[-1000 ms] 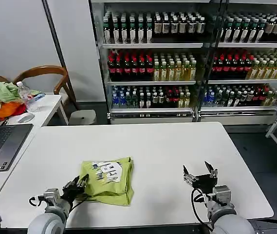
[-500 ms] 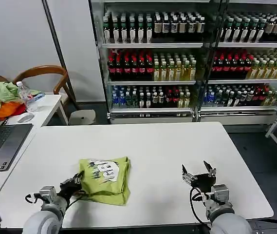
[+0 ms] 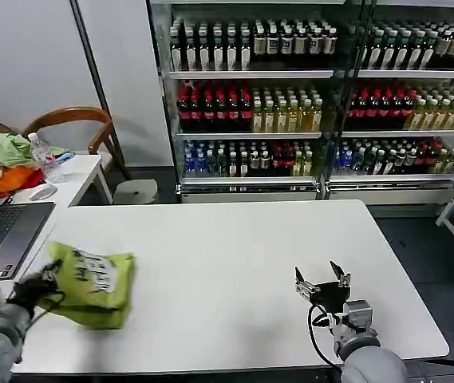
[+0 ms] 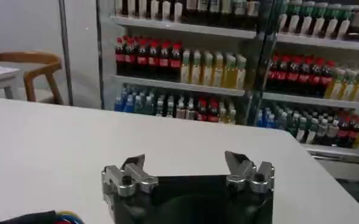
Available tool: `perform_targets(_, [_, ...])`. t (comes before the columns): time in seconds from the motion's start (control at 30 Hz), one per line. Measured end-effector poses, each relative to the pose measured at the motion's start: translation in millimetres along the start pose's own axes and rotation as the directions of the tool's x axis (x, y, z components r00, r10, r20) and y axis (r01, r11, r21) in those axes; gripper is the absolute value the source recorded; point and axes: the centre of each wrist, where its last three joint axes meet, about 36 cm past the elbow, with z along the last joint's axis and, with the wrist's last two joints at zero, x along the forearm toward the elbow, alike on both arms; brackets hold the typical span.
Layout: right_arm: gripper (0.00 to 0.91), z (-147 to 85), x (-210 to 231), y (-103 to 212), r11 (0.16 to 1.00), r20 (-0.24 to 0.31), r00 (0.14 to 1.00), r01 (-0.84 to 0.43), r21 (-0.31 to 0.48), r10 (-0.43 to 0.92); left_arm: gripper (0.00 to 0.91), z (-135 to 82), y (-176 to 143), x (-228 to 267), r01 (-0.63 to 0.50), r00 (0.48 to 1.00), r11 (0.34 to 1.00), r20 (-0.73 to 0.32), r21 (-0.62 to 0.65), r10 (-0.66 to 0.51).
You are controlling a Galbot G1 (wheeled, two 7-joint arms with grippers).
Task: Fold and organize the clothes.
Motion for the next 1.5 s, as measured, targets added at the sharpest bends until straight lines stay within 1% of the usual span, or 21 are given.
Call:
perform_targets(0.1, [0.907, 0.2, 0.7, -2.1, 1.0, -0.003, 1.0, -0.004, 0.004, 0.004, 0.04, -14.4, -15.1, 10.5, -0.031, 0.999, 0.999, 0.041, -0.012, 0.032])
perform_targets(0.2, [0.907, -0.6, 2.7, -4.6, 1.0, -0.005, 1.0, -0.011, 0.01, 0.011, 0.04, -14.6, -43.5, 18.2, -0.09, 0.994, 0.996, 0.062, -0.026, 0.092])
perform_targets(0.27, [0.907, -0.8, 2.9, -5.0, 1.0, -0.007, 1.0, -0.013, 0.013, 0.013, 0.04, -6.5, -66.0, 20.1, -0.131, 0.989, 0.991, 0.061, -0.035, 0.133])
perform_targets(0.37, [0.907, -1.3, 2.7, -4.9, 1.0, -0.008, 1.0, -0.016, 0.015, 0.016, 0.04, 16.0, -109.1, 19.4, -0.216, 0.975, 0.975, 0.039, -0.042, 0.218])
perform_targets(0.43, [0.907, -1.9, 2.8, -5.7, 1.0, -0.008, 1.0, -0.018, 0.016, 0.018, 0.05, 34.0, -143.4, 19.0, -0.288, 0.957, 0.957, 0.015, -0.042, 0.289])
perform_targets(0.53, [0.907, -2.6, 3.3, -7.7, 1.0, -0.006, 1.0, -0.024, 0.019, 0.024, 0.04, 52.6, -184.4, 17.4, -0.362, 0.932, 0.931, -0.013, -0.042, 0.362])
perform_targets(0.57, [0.907, -2.6, 3.2, -8.1, 1.0, -0.006, 1.0, -0.024, 0.019, 0.025, 0.05, 56.4, -196.4, 17.6, -0.385, 0.923, 0.922, -0.019, -0.042, 0.385])
perform_targets(0.6, [0.907, -2.5, 2.9, -8.4, 1.0, -0.006, 1.0, -0.025, 0.019, 0.025, 0.04, 58.3, -205.7, 17.9, -0.403, 0.915, 0.914, -0.021, -0.043, 0.403])
perform_targets(0.67, [0.907, -1.8, 1.8, -8.3, 1.0, -0.007, 1.0, -0.024, 0.018, 0.024, 0.05, 59.5, -221.1, 17.2, -0.42, 0.907, 0.906, -0.018, -0.051, 0.42])
perform_targets(0.77, [0.907, -1.7, 0.4, -8.1, 1.0, -0.006, 1.0, -0.022, 0.019, 0.022, 0.05, 60.3, -236.8, 13.4, -0.427, 0.904, 0.903, -0.022, -0.049, 0.426])
perform_targets(0.8, [0.907, -2.2, 0.0, -8.4, 1.0, -0.005, 1.0, -0.023, 0.02, 0.023, 0.907, 59.9, -241.4, 12.2, -0.428, 0.904, 0.903, -0.02, -0.047, 0.427])
perform_targets(1.03, [0.907, -6.7, -2.3, -11.0, 0.999, 0.005, 1.0, -0.027, 0.025, 0.027, 0.907, 60.2, -275.8, 4.1, -0.437, 0.899, 0.899, -0.008, 0.005, 0.437])
perform_targets(1.2, [0.907, -7.6, -5.2, -10.0, 0.999, 0.01, 1.0, -0.022, 0.024, 0.022, 0.907, 51.8, -290.9, -4.7, -0.433, 0.901, 0.898, 0.037, 0.082, 0.431])
perform_targets(1.37, [0.907, -7.5, -10.1, -5.9, 1.0, 0.018, 1.0, -0.005, 0.015, 0.005, 0.907, 42.6, -292.7, -5.5, -0.443, 0.896, 0.887, 0.084, 0.131, 0.435])
perform_targets(1.5, [0.907, -6.7, -15.5, 1.2, 1.0, 0.017, 0.999, 0.029, -0.011, -0.029, 0.907, 36.6, -277.4, -6.4, -0.433, 0.899, 0.894, 0.134, 0.118, 0.418])
